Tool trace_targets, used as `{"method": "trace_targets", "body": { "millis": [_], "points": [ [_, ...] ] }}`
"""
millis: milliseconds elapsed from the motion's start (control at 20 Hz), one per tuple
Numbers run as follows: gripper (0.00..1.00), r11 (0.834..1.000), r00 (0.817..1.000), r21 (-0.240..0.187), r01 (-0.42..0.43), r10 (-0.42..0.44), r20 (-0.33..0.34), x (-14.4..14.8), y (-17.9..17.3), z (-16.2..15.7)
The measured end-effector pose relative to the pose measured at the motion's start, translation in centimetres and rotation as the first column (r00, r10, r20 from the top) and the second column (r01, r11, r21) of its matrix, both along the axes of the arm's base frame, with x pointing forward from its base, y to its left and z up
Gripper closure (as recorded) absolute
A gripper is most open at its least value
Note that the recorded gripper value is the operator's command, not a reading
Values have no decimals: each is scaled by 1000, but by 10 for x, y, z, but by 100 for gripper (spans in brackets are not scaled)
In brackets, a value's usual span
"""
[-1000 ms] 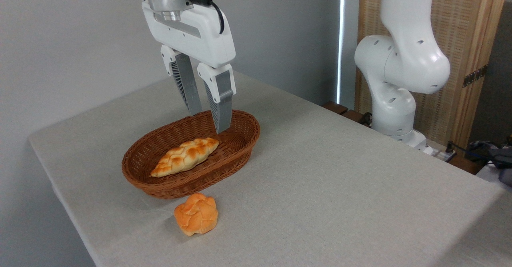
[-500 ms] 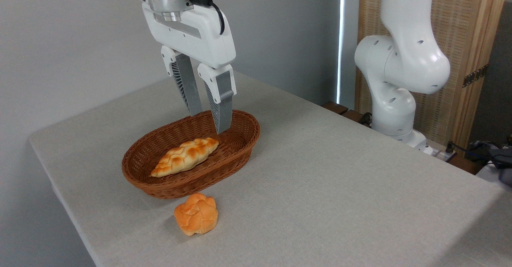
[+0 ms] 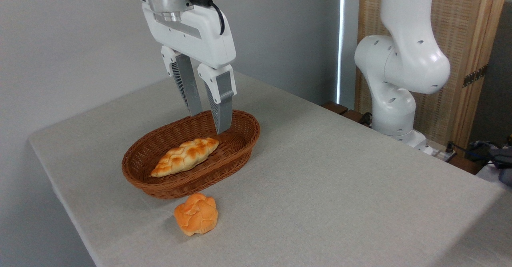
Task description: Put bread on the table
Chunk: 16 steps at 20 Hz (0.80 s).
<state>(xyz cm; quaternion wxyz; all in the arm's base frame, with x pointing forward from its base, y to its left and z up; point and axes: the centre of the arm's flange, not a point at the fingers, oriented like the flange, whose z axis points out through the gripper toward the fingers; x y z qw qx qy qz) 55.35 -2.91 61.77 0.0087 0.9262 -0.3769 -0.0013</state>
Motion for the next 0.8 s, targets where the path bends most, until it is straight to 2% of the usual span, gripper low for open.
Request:
{"method": "trace_targets", "body": {
  "millis": [300,450,800],
  "points": [
    [0,1000,1000,0,7,-7,-6,0,-4,-3],
    [0,999,999,-2,42,-42,-20,-1,-27,-14],
    [0,999,1000,-25,-23,23,8,5,-94,-62]
  ]
}}
